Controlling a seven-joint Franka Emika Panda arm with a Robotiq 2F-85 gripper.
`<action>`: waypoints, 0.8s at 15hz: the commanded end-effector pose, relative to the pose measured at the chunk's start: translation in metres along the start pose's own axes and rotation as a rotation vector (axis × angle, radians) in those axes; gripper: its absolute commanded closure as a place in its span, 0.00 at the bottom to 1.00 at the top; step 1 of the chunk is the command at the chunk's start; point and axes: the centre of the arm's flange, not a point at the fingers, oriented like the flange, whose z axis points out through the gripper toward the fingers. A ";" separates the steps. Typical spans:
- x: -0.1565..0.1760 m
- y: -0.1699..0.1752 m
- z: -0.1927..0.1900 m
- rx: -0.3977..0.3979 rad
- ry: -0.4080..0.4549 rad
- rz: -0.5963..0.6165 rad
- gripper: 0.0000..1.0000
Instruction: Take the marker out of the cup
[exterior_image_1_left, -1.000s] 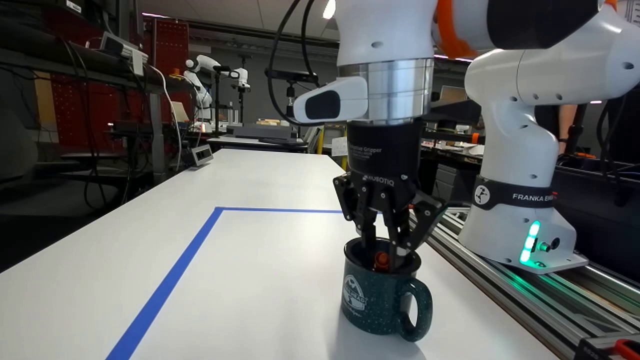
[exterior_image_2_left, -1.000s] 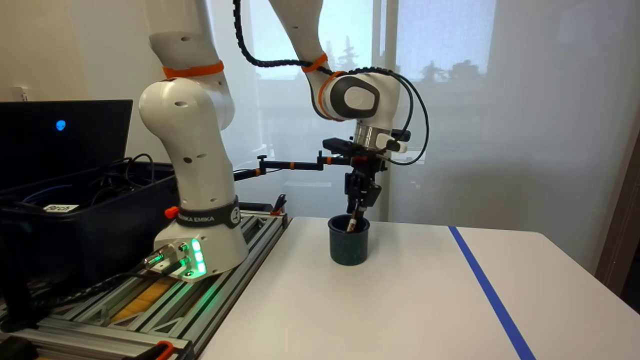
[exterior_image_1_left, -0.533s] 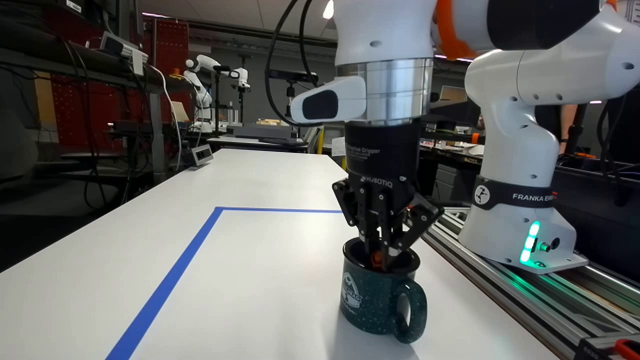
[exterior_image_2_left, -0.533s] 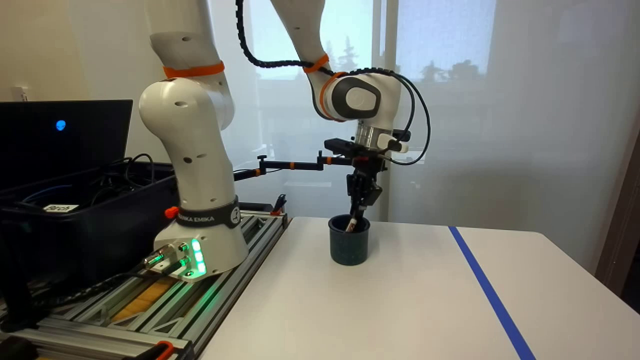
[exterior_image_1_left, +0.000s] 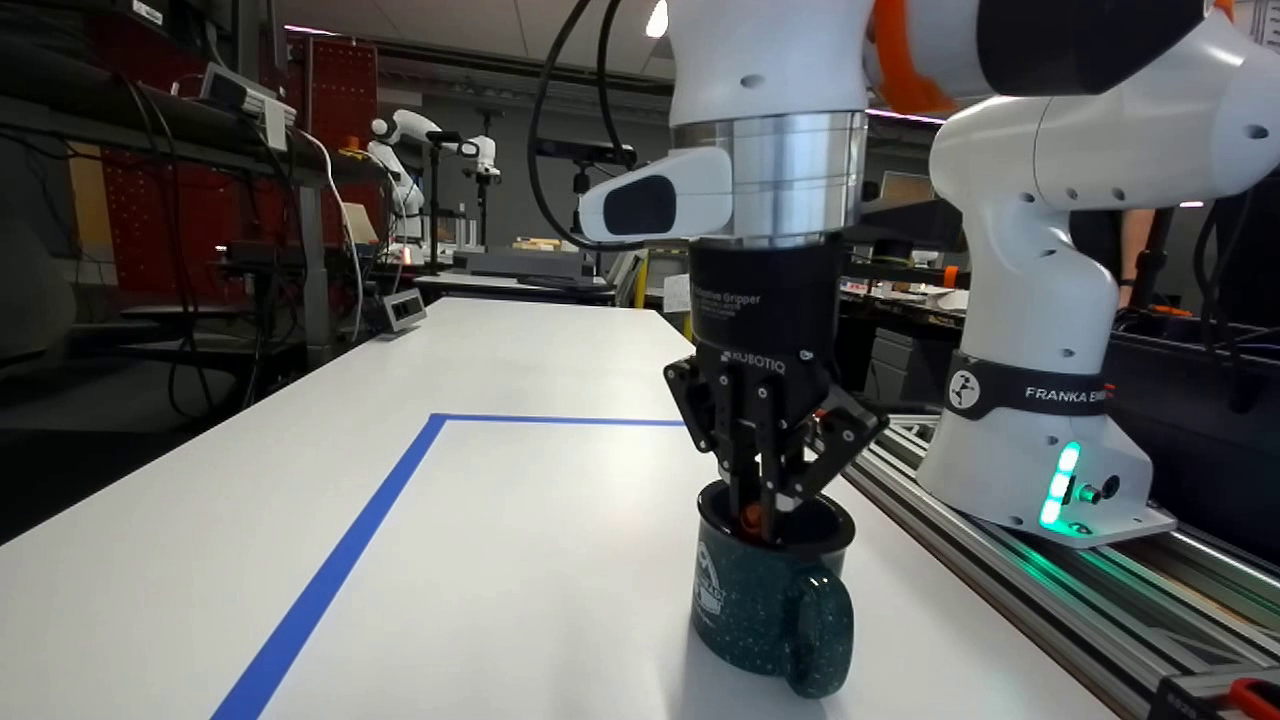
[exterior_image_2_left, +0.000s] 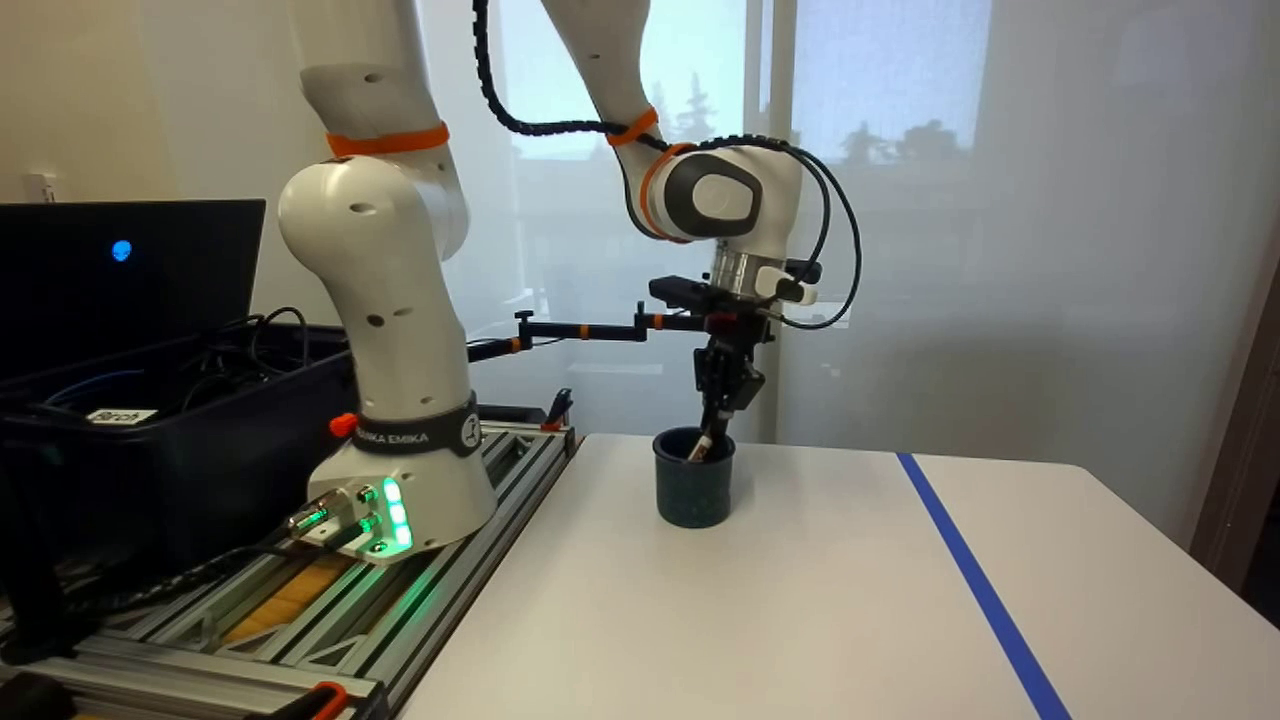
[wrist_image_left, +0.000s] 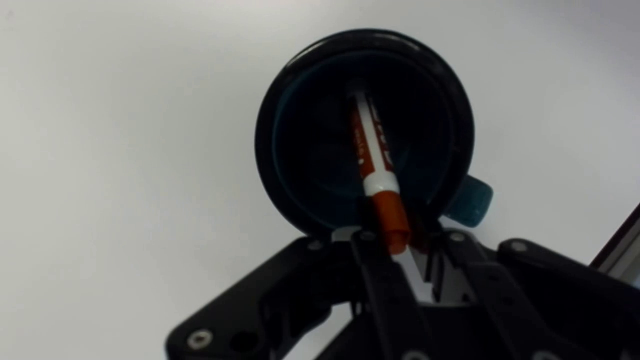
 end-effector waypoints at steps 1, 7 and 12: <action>-0.006 -0.006 -0.020 0.001 0.000 0.013 0.95; -0.020 0.004 -0.061 -0.026 0.003 0.057 0.95; -0.040 0.030 -0.095 -0.078 0.016 0.153 0.95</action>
